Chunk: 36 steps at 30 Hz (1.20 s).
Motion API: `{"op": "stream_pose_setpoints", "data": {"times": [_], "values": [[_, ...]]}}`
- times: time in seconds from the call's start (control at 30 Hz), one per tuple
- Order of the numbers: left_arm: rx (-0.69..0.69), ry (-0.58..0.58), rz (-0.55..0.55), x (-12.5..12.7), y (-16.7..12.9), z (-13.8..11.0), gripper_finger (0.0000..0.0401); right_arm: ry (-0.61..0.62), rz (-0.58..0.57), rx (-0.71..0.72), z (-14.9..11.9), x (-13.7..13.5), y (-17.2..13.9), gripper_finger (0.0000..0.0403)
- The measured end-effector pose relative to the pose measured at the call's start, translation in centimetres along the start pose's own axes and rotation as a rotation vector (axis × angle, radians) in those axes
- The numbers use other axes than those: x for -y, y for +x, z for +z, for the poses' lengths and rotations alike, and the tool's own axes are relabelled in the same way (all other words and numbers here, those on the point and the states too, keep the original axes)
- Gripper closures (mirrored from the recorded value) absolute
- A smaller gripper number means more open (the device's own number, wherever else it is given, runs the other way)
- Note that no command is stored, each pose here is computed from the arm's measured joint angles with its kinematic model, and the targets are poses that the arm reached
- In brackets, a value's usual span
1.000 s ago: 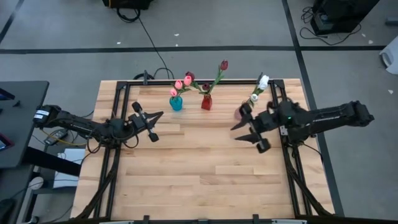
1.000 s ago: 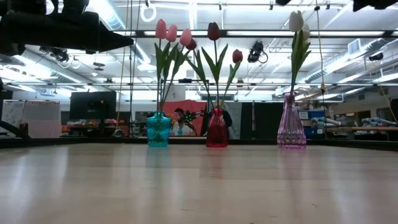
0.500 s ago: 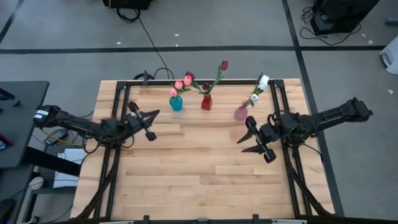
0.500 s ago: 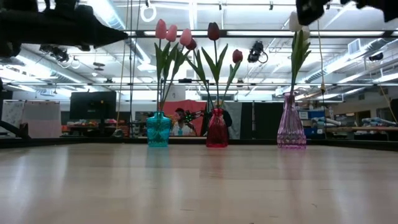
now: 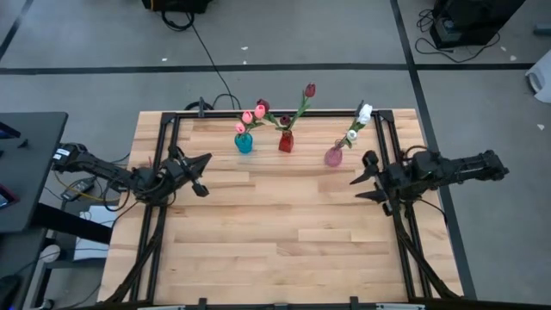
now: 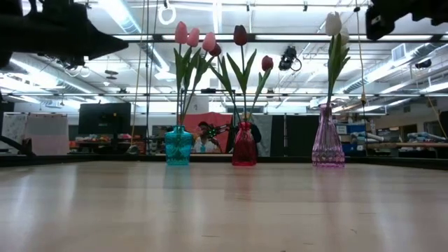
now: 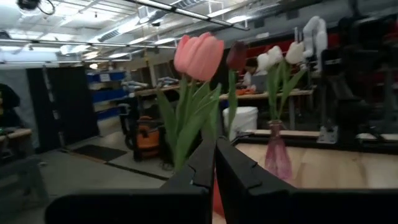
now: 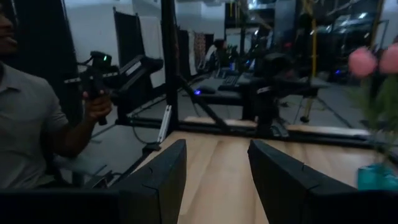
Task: Sort flowers into vase by color
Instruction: Return to Home Position
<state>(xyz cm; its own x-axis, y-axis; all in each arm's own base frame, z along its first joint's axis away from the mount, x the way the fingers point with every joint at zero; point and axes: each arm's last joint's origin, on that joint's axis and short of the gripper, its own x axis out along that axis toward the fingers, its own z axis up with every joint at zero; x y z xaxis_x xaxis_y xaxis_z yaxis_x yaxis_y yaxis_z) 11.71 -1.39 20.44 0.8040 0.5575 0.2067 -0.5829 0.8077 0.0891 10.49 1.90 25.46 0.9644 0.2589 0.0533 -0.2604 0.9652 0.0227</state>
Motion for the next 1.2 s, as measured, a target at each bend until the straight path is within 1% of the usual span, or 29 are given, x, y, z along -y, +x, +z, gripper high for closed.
{"op": "stream_pose_setpoints", "data": {"times": [0.1,0.23,0.37,0.53,0.63,0.77,0.87,0.97,1.07,1.2], "values": [[0.012,-0.031,-0.035,0.1,-0.4,0.3,0.0382,-0.005,-0.012,0.026,0.1,0.0,-1.2,0.0218],[0.043,-0.039,-0.085,0.2,-1.1,0.8,0.0383,-0.006,-0.026,0.067,-0.3,0.0,-2.1,0.0218],[0.053,-0.039,-0.114,0.0,-1.7,1.1,0.0394,0.015,-0.127,0.057,-1.6,0.3,-2.4,0.0218],[0.037,-0.046,-0.108,-0.6,-2.3,1.2,0.0397,0.022,-0.225,0.048,-3.3,0.8,-2.5,0.0224],[0.05,-0.07,-0.117,-1.1,-2.7,1.3,0.0398,0.02,-0.273,0.063,-4.0,1.1,-2.5,0.0242],[0.059,-0.104,-0.137,-1.6,-3.0,1.3,0.0399,0.034,-0.324,0.082,-5.2,1.6,-2.3,0.0275],[0.058,-0.108,-0.172,-1.7,-3.1,1.1,0.0399,0.058,-0.327,0.097,-6.3,2.1,-2.1,0.0301],[0.048,-0.107,-0.177,-1.7,-3.0,0.8,0.04,0.087,-0.31,0.113,-7.5,2.5,-1.9,0.0323],[0.053,-0.111,-0.193,-1.7,-2.9,0.7,0.04,0.112,-0.322,0.108,-7.5,2.8,-1.9,0.0342],[0.07,-0.108,-0.203,-1.9,-2.6,0.7,0.04,0.094,-0.329,0.134,-7.2,3.1,-2.1,0.036]]}}
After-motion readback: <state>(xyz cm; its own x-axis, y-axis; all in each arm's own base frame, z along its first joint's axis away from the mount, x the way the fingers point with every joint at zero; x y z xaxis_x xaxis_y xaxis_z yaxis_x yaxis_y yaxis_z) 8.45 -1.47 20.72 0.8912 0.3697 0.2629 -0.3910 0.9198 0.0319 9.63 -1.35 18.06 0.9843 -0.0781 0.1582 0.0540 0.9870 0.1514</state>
